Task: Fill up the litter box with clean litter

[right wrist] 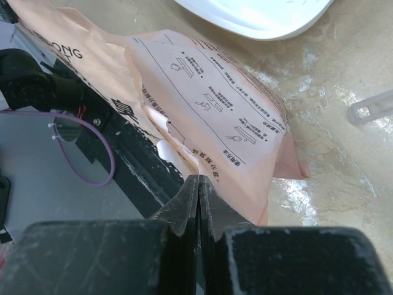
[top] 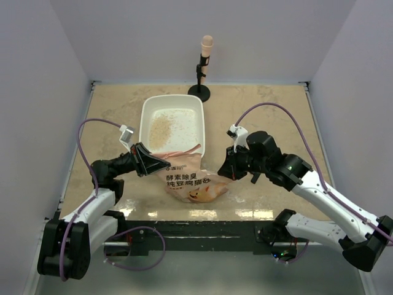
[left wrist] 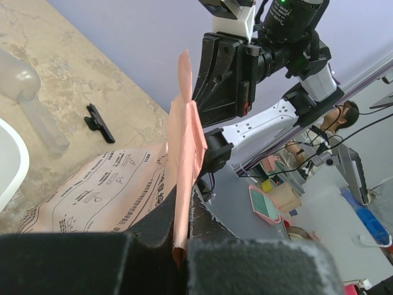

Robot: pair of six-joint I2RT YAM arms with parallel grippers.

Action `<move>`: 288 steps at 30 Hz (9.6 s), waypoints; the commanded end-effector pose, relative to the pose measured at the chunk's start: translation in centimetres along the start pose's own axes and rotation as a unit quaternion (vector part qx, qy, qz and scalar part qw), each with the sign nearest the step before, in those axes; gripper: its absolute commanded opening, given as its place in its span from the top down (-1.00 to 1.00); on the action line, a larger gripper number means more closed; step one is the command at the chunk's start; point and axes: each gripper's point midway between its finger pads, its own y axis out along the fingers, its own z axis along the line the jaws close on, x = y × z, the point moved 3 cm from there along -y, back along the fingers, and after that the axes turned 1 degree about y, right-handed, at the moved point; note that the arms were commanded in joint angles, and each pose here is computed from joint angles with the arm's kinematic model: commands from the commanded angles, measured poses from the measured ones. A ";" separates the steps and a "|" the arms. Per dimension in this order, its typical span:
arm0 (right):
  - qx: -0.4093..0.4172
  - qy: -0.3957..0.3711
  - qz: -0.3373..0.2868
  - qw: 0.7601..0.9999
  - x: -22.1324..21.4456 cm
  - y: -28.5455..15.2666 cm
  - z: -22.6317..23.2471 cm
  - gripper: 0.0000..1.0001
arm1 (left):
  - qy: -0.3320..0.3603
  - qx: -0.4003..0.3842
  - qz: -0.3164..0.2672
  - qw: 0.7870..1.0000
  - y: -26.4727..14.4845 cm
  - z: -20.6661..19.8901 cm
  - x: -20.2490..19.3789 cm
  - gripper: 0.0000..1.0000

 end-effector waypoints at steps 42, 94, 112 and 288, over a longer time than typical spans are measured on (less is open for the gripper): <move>0.147 -0.114 0.157 0.970 -3.9 0.7 3.7 0.71 | 0.388 -0.210 0.034 0.897 1.4 -10.0 1.8 1.00; 0.195 -0.111 0.244 0.943 -3.7 7.9 12.4 -0.07 | 0.414 -0.222 -0.012 0.883 -1.3 -11.8 -2.6 1.00; -0.079 -0.055 0.189 0.977 -7.7 10.5 6.0 -0.18 | 0.453 -0.220 -0.086 0.860 -1.9 -12.7 -2.3 1.00; 0.468 -0.111 0.004 0.877 -1.1 -11.7 11.9 1.00 | 0.483 -0.173 0.128 0.849 2.1 -18.5 10.2 -1.00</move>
